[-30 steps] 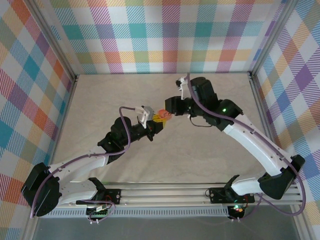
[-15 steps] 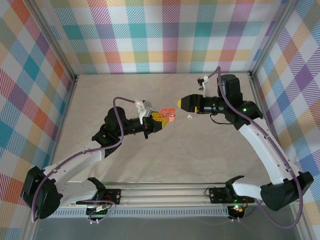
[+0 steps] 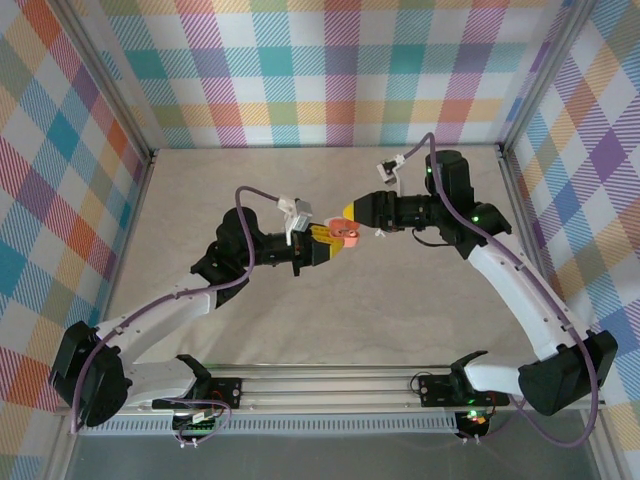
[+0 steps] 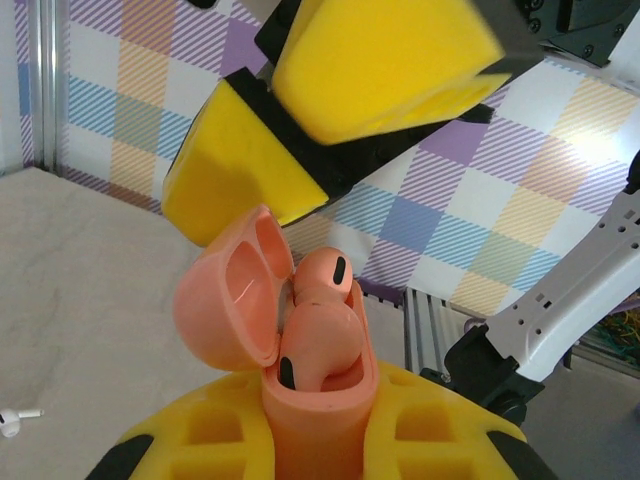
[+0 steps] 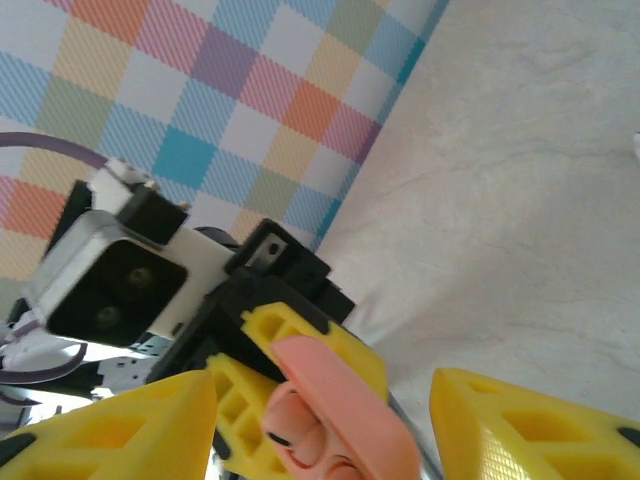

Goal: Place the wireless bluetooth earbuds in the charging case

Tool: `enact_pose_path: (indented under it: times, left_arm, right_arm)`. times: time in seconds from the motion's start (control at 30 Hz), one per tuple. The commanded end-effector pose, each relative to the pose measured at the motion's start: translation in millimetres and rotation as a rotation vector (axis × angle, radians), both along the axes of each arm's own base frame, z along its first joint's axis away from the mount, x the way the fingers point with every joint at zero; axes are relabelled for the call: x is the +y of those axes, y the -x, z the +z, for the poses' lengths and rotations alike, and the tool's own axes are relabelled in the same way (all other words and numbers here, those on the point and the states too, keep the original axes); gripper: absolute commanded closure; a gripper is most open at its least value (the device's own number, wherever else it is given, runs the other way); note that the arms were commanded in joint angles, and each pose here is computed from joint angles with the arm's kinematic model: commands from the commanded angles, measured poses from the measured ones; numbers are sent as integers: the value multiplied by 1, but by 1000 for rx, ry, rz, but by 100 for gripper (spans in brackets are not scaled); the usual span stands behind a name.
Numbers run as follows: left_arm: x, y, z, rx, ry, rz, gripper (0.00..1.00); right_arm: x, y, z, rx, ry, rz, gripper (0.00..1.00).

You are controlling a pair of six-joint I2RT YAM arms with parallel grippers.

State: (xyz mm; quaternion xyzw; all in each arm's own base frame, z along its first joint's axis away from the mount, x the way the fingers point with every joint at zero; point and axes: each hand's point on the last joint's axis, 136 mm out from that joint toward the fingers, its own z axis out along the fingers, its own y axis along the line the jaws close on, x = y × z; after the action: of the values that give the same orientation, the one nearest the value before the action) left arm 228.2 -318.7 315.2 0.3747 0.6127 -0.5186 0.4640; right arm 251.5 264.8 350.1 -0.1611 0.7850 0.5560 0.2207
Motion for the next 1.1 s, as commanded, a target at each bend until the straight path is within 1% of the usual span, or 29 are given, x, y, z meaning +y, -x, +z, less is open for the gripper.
enact_pose_path:
  times: [0.0,0.5,0.83,1.07]
  left_arm:
    - [0,-2,28,-64,65,-6,100]
    - [-2,-8,27,-52,75,7,100]
    - [0,-12,28,-51,79,31,100]
    - [0,-16,29,-48,84,35,100]
  right_arm:
    - [5,10,17,-30,-74,77,41]
    - [5,32,34,-37,-113,177,41]
    - [1,44,35,-17,-108,187,43]
    - [-3,53,36,-39,-85,175,43]
